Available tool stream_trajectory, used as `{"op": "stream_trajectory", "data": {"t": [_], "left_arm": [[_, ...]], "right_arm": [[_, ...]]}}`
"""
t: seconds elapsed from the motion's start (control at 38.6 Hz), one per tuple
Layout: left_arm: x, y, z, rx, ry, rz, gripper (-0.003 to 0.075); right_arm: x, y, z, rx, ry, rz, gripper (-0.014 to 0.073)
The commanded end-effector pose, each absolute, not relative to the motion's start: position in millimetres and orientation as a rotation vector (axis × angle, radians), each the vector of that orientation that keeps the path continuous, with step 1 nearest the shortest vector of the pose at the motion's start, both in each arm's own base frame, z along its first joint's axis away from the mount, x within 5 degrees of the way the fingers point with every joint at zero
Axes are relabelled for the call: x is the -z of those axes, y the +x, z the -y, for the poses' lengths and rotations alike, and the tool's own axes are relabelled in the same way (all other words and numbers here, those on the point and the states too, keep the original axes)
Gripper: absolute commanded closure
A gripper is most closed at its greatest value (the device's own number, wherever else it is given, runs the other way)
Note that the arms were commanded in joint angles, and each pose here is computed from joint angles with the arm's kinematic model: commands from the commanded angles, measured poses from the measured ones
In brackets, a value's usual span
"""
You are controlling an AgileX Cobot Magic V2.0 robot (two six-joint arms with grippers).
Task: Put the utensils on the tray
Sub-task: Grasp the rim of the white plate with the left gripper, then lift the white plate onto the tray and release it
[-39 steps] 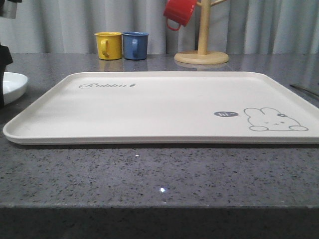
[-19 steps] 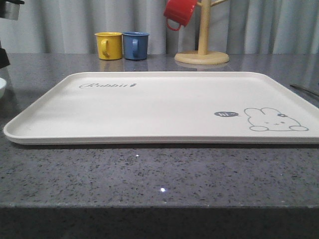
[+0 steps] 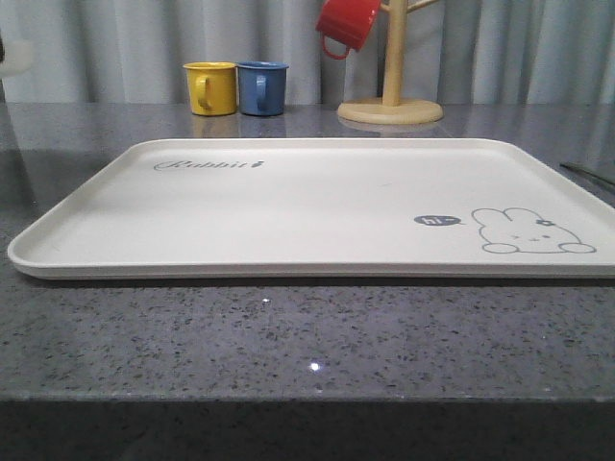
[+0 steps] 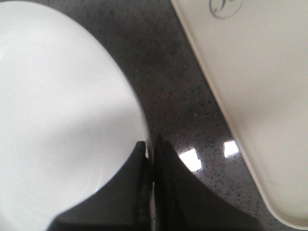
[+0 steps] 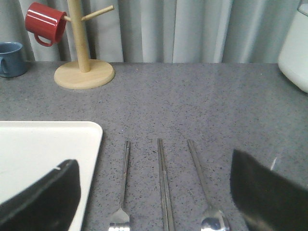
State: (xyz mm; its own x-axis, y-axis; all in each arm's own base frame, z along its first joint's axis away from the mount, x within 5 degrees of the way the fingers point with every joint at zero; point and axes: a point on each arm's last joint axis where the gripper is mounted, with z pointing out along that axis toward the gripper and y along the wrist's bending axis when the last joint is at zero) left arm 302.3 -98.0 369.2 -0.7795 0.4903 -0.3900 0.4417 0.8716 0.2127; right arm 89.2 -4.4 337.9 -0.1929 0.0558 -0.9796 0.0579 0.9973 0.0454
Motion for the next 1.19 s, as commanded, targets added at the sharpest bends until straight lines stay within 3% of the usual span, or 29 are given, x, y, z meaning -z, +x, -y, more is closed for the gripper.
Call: {"op": "stream_trajectory", "data": {"t": [0.0,0.26,0.57,0.75,1.16], "left_arm": [[-410.9,282.7,116.0,-0.132,0.72,-2.461,0.0738],[-419.4,253.4,183.5,-0.005,0.949,-2.328,0.0738],[-375.7,239.3,259.7,0.076,1.195,-2.331,0.0738],[-350.0,245.3,278.9,0.081,1.246,-2.376,0.0738],[-328.3,253.4,286.8,0.104,1.258,-2.455,0.0738]], "right_arm": [[-355.4,90.0,4.9,0.018,0.071,-1.667,-0.0056],[-355.4,90.0,4.9,0.018,0.071,-1.667,-0.0056],[-355.4,90.0,4.9,0.018,0.071,-1.667,-0.0056],[-355.4,90.0,4.9,0.018,0.071,-1.667,-0.0056],[-355.4,90.0,4.9,0.018,0.071,-1.667,-0.0056]]}}
